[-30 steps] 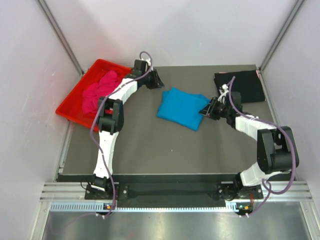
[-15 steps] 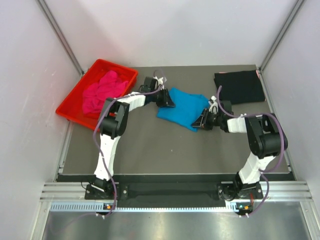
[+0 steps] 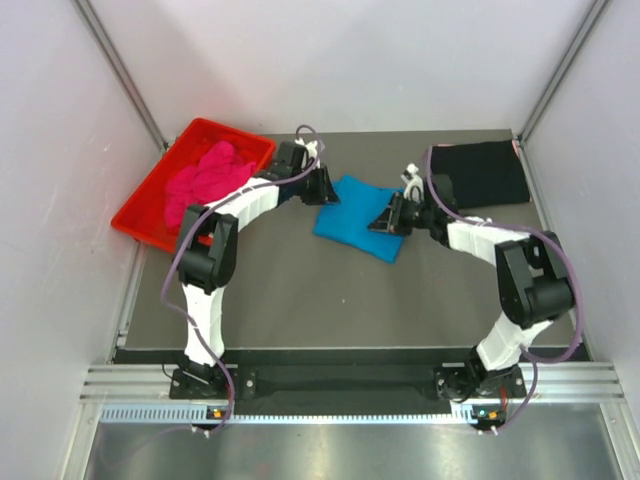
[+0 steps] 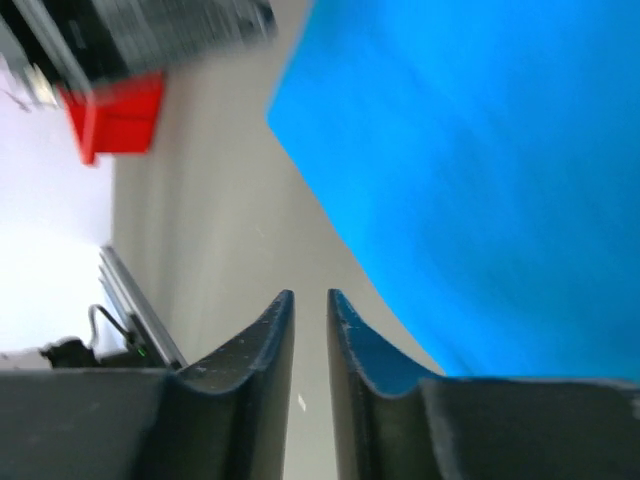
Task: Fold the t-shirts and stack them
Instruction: Fold the tshirt
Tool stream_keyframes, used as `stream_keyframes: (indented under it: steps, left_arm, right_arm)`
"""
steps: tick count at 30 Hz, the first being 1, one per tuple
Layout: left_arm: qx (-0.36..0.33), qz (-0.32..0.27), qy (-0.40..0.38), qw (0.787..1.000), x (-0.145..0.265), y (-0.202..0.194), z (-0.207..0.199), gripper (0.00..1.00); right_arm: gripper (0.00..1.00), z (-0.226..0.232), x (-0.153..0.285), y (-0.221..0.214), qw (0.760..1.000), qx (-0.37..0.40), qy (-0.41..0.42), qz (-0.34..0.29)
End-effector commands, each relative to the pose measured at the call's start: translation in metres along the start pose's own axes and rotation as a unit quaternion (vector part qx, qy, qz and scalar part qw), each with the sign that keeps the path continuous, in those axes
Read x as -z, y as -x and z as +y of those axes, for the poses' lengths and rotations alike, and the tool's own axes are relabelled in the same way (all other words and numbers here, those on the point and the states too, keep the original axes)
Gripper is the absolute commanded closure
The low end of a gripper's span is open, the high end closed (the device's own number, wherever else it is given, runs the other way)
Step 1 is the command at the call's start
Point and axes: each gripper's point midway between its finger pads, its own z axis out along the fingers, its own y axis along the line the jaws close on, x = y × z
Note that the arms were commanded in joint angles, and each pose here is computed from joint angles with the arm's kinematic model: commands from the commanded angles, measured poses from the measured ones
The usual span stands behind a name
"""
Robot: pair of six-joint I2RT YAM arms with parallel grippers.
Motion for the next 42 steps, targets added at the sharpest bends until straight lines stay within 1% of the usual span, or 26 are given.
stream_keyframes:
  steps: [1, 2, 4, 5, 7, 8, 11, 13, 15, 17, 19, 20, 23, 24, 25, 29, 31, 32, 33, 36, 37, 42]
  left_arm:
    - [0.003, -0.010, 0.011, 1.000, 0.012, -0.005, -0.004, 0.71]
    - [0.006, -0.011, 0.011, 1.000, 0.010, -0.007, -0.002, 0.71]
    - [0.019, -0.002, 0.029, 0.999, 0.005, -0.020, 0.011, 0.71]
    - [0.024, 0.007, 0.039, 0.999, 0.001, -0.028, 0.021, 0.71]
    - [0.035, 0.014, 0.059, 0.998, -0.002, -0.034, 0.037, 0.71]
    - [0.044, 0.025, 0.072, 0.996, -0.006, -0.043, 0.049, 0.71]
    - [0.076, 0.034, 0.097, 0.992, -0.010, -0.051, 0.078, 0.72]
    - [0.092, 0.034, 0.099, 0.990, -0.006, -0.049, 0.088, 0.73]
    - [0.086, 0.021, 0.099, 0.991, 0.003, -0.037, 0.084, 0.73]
    - [0.064, -0.006, 0.097, 0.993, 0.017, -0.011, 0.072, 0.72]
    - [0.046, -0.021, 0.079, 0.996, 0.024, 0.008, 0.057, 0.72]
    - [0.032, -0.033, 0.048, 0.998, 0.029, 0.024, 0.039, 0.71]
    - [0.016, -0.051, -0.009, 0.999, 0.025, 0.047, 0.015, 0.71]
    - [0.013, -0.045, -0.042, 0.998, 0.023, 0.047, 0.004, 0.71]
    - [0.013, -0.042, -0.058, 0.997, 0.021, 0.048, 0.000, 0.71]
    - [0.015, -0.030, -0.114, 0.993, -0.003, 0.045, -0.005, 0.71]
    - [0.009, -0.017, -0.150, 0.988, -0.010, 0.039, -0.013, 0.72]
    - [0.014, -0.010, -0.160, 0.987, -0.018, 0.035, -0.011, 0.72]
    - [0.004, -0.019, -0.174, 0.984, -0.021, 0.040, -0.014, 0.72]
    - [0.012, -0.018, -0.181, 0.983, -0.039, 0.039, -0.007, 0.72]
    - [0.021, -0.017, -0.170, 0.985, -0.048, 0.035, 0.004, 0.72]
    - [0.033, -0.039, -0.141, 0.989, -0.054, 0.052, 0.029, 0.72]
  right_arm:
    - [0.81, 0.028, -0.024, 0.030, 0.999, 0.011, 0.036, -0.019]
    - [0.85, 0.024, -0.033, 0.027, 0.999, 0.000, 0.043, -0.009]
    - [0.92, 0.027, -0.044, 0.030, 0.998, -0.007, 0.057, -0.010]
    - [0.93, 0.016, -0.051, 0.021, 0.999, -0.018, 0.051, 0.004]
    - [0.93, 0.003, -0.056, 0.009, 0.999, -0.022, 0.045, 0.012]
    - [0.93, -0.008, -0.060, 0.000, 0.999, -0.028, 0.035, 0.020]
    - [0.92, -0.033, -0.061, -0.027, 0.998, -0.039, 0.011, 0.046]
    - [0.92, -0.033, -0.056, -0.029, 0.998, -0.037, 0.008, 0.043]
    - [0.90, -0.023, -0.044, -0.026, 0.999, -0.025, 0.009, 0.034]
    - [0.87, -0.005, -0.028, -0.016, 1.000, -0.011, 0.012, 0.024]
    - [0.84, 0.004, -0.019, -0.007, 1.000, 0.004, 0.009, 0.010]
    - [0.84, 0.011, -0.013, 0.004, 1.000, 0.013, 0.008, -0.006]
    - [0.85, 0.001, -0.007, 0.019, 1.000, 0.008, -0.005, -0.025]
    - [0.86, -0.008, -0.003, 0.029, 0.999, -0.004, -0.011, -0.037]
    - [0.87, -0.012, -0.002, 0.037, 0.999, -0.007, -0.010, -0.050]
    - [0.88, -0.037, -0.002, 0.059, 0.997, -0.032, -0.018, -0.070]
    - [0.88, -0.048, 0.000, 0.068, 0.996, -0.040, -0.025, -0.080]
    - [0.88, -0.055, 0.000, 0.072, 0.995, -0.043, -0.030, -0.087]
    - [0.88, -0.063, 0.003, 0.077, 0.994, -0.050, -0.036, -0.095]
    - [0.87, -0.085, 0.005, 0.082, 0.990, -0.069, -0.057, -0.112]
    - [0.87, -0.091, 0.005, 0.081, 0.989, -0.074, -0.064, -0.114]
    - [0.85, -0.118, 0.013, 0.077, 0.981, -0.095, -0.105, -0.133]
